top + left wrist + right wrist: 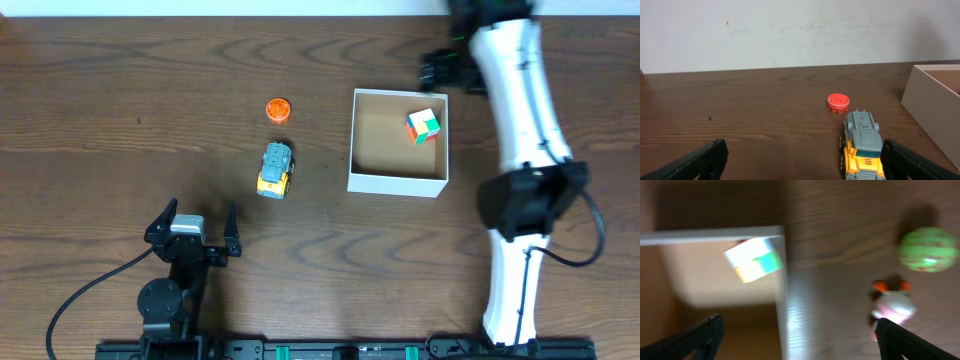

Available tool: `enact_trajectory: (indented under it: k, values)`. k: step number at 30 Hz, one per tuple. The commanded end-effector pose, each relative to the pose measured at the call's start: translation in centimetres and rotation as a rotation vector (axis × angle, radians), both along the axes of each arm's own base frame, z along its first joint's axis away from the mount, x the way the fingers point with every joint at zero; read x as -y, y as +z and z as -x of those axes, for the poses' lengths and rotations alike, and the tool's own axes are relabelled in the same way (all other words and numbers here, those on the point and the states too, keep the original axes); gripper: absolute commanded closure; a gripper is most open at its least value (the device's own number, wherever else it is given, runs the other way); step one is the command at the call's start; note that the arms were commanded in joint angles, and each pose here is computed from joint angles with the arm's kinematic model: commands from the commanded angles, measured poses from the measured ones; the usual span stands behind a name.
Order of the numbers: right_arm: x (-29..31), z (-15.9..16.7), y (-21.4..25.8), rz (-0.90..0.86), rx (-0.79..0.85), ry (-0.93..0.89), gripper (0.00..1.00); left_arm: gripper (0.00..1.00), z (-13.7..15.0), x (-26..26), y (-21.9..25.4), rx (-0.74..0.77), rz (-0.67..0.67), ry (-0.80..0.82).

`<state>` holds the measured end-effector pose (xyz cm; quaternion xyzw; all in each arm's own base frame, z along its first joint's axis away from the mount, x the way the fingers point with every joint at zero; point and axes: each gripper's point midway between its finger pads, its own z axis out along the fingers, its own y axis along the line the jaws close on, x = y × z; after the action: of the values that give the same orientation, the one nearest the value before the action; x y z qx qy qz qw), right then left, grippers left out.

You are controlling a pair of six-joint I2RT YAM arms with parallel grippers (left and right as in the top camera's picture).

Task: Pack container
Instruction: 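Move the right gripper down to the green numbered ball and grasp it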

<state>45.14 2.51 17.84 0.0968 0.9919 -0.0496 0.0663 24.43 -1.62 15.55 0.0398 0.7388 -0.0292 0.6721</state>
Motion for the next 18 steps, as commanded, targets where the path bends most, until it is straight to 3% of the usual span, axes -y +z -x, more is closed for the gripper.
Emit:
enact_trajectory:
  k: [1,9,18]
  values:
    - [2.6,0.3,2.9,-0.03,0.064,-0.008,0.01,0.02,0.1,0.2,-1.5,-0.043,-0.015,-0.015]
    - [10.1,2.1,0.6,-0.017,-0.039,-0.064,0.01,0.02,0.1,0.2,-1.5,-0.043,-0.015,-0.015]
    - [13.6,4.9,-5.3,-0.042,-0.206,-0.086,0.01,0.02,0.1,0.2,-1.5,-0.043,-0.015,-0.014]
